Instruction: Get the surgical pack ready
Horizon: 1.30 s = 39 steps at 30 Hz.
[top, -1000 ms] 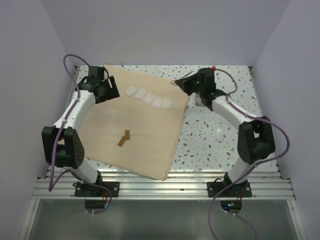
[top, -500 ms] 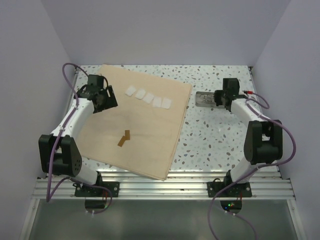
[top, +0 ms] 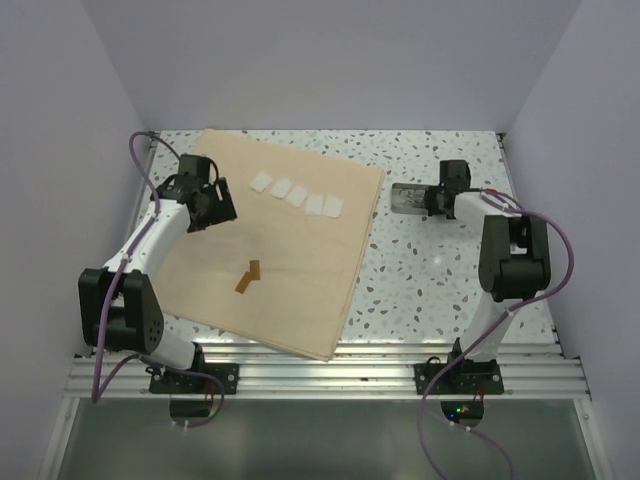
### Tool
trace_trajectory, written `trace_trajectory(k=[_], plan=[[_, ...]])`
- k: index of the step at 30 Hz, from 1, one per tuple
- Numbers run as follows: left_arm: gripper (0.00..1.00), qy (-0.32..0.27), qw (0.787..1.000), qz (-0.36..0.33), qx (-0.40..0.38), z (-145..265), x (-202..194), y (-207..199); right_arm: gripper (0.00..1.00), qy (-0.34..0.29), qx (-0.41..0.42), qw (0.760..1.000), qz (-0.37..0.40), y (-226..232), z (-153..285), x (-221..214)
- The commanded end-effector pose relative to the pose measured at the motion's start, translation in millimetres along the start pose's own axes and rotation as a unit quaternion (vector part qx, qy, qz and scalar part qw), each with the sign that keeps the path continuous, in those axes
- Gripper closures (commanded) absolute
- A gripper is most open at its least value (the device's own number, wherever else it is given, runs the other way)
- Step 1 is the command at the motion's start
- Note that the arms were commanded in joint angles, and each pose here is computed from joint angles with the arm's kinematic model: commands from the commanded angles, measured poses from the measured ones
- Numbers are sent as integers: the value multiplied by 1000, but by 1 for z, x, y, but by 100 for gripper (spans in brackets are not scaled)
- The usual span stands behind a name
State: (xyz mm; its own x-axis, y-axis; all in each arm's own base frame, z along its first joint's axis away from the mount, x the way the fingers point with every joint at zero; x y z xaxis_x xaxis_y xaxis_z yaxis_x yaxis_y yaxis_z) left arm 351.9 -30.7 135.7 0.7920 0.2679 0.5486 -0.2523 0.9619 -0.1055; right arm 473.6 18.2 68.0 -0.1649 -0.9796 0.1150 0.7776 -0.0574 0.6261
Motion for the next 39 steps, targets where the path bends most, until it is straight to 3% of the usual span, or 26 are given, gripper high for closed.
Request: trace_trajectory(k=[1, 10, 15, 18, 22, 25, 28, 32, 35, 37, 39], plan=[[23, -8, 1000, -13, -15, -1, 5, -12, 100, 1, 49, 998, -33, 38, -1, -2], [23, 9, 999, -31, -24, -14, 4, -29, 98, 22, 59, 998, -28, 47, -18, -17], [21, 27, 998, -49, -18, -18, 1, -36, 66, 44, 53, 998, -6, 41, -12, -32], [21, 39, 997, -65, -17, -19, -9, -41, 55, 58, 43, 997, 19, 34, 7, -40], [21, 62, 995, -80, -15, -18, -30, -40, 52, 88, 36, 994, 50, 23, 49, -41], [22, 83, 993, -87, -11, -14, -50, -41, 50, 108, 43, 983, 144, 20, 89, -47], [24, 100, 991, -85, -8, -8, -71, -37, 49, 154, 59, 950, 267, 18, 119, -62], [33, 139, 986, -91, -4, -4, -104, -31, 49, 285, 46, 849, 442, -15, 160, -103], [38, 148, 985, -92, -6, -2, -123, -31, 49, 314, 67, 778, 540, -42, 194, -126], [42, 146, 984, -98, -3, -2, -129, -31, 48, 328, 94, 752, 564, -56, 209, -138], [48, 139, 984, -108, -4, -1, -128, -33, 48, 348, 108, 748, 555, -74, 214, -142]])
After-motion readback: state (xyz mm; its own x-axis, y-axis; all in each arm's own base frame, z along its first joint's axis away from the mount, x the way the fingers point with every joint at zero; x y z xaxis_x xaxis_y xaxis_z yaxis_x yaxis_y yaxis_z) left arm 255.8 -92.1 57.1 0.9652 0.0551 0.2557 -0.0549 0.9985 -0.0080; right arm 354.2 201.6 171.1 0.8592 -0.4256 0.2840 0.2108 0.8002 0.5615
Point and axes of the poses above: each gripper's point midway between its finger pads, its own z axis back along the fingers, its own y axis along the line the jaws close on, x = y × z, the point moved 1 cm from there along z, back along the fingers, and after that the axes turned 3 degrees about -z, right-handed, at the moved point
